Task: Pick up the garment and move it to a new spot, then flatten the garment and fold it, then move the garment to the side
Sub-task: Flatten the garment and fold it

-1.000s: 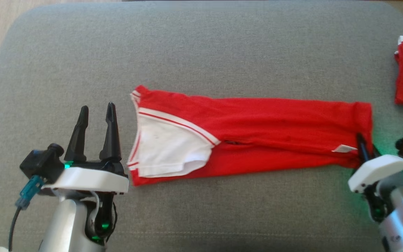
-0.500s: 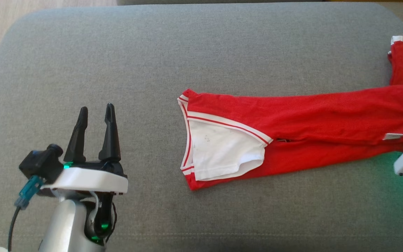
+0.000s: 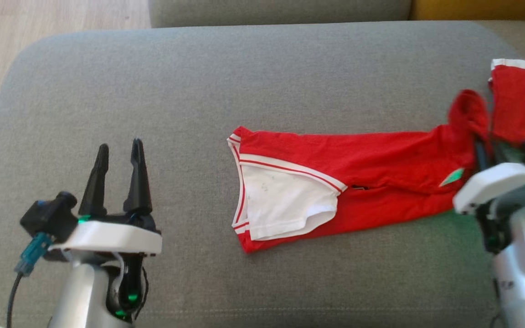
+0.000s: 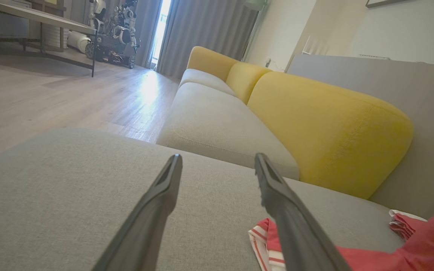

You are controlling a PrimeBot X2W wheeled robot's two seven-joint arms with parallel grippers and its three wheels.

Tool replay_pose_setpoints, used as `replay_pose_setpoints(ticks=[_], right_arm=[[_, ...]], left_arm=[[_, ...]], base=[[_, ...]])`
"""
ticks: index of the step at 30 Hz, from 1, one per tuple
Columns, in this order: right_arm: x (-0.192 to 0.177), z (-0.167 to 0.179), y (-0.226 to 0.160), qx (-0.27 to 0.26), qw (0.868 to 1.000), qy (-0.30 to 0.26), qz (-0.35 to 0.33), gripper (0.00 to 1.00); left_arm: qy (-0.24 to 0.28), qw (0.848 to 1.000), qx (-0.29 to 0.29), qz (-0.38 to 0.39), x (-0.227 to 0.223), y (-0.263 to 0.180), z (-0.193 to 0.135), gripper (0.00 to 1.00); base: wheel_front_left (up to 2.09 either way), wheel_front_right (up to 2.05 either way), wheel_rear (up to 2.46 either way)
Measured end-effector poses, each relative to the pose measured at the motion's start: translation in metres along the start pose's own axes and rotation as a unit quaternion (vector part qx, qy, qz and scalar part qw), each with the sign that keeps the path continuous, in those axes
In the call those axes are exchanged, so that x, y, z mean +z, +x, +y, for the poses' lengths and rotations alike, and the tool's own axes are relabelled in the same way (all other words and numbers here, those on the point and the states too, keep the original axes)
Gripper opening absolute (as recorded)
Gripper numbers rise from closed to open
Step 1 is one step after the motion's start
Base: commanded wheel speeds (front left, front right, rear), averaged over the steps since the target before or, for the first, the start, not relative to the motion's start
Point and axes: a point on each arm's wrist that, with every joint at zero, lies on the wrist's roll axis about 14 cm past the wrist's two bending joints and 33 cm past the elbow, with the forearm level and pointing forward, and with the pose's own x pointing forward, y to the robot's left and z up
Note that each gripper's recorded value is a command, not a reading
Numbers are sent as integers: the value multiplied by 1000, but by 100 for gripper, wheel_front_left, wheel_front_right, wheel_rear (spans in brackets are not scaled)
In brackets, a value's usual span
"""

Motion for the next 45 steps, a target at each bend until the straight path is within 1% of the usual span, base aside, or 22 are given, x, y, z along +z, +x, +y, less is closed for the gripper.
replay_pose_setpoints(ticks=[4, 5, 10, 13, 16, 21, 23, 25, 26, 30, 33, 38, 41, 42, 43, 45], right_arm=[[8, 37, -7, 43, 999, 13, -7, 0], [11, 60, -11, 70, 997, 25, -8, 0], [26, 116, -25, 144, 988, 46, -20, 0], [33, 145, -33, 186, 981, 59, -24, 0], [37, 167, -38, 220, 973, 70, -26, 0], [29, 210, -49, 286, 951, 117, -2, 0], [20, 220, -51, 300, 944, 138, 12, 0], [9, 229, -53, 309, 940, 141, 28, 0], [9, 229, -53, 309, 940, 141, 28, 0], [-11, 247, -56, 328, 930, 157, 54, 0], [-26, 254, -53, 332, 927, 161, 75, 0], [-31, 265, -45, 340, 922, 164, 81, 0], [-36, 274, -44, 351, 919, 155, 92, 0], [-39, 277, -45, 355, 918, 149, 97, 75], [-41, 279, -46, 358, 917, 148, 100, 100], [-42, 281, -48, 361, 914, 152, 103, 100]], left_arm=[[-6, 1000, 2, 7, -4, -5, 0, 100], [-7, 1000, 1, 9, -6, -7, -1, 100], [-10, 1000, 0, 9, -5, -8, -2, 100], [-10, 1000, 0, 10, -6, -8, -2, 100], [-10, 1000, 1, 13, -8, -10, -1, 100], [-12, 1000, 11, 17, -9, -13, 5, 100], [-11, 1000, 17, 18, -10, -15, 9, 100], [-12, 999, 24, 20, -11, -17, 13, 100], [-12, 999, 24, 20, -11, -17, 13, 100], [-12, 999, 36, 22, -12, -20, 21, 100], [-15, 999, 44, 25, -13, -22, 26, 100], [-15, 998, 49, 30, -16, -26, 28, 100], [-14, 998, 52, 32, -17, -26, 30, 100], [-14, 998, 53, 32, -18, -27, 31, 100], [-14, 998, 55, 33, -18, -27, 31, 100], [-13, 998, 58, 32, -17, -27, 32, 100]], base=[[0, 0, 0], [0, 0, 0], [0, 0, 0], [0, 0, 0], [0, 0, 0], [0, 0, 0], [0, 0, 0], [0, 0, 0], [0, 0, 0], [0, 0, 0], [0, 0, 0], [0, 0, 0], [0, 0, 0], [0, 0, 0], [0, 0, 0], [0, 0, 0]])
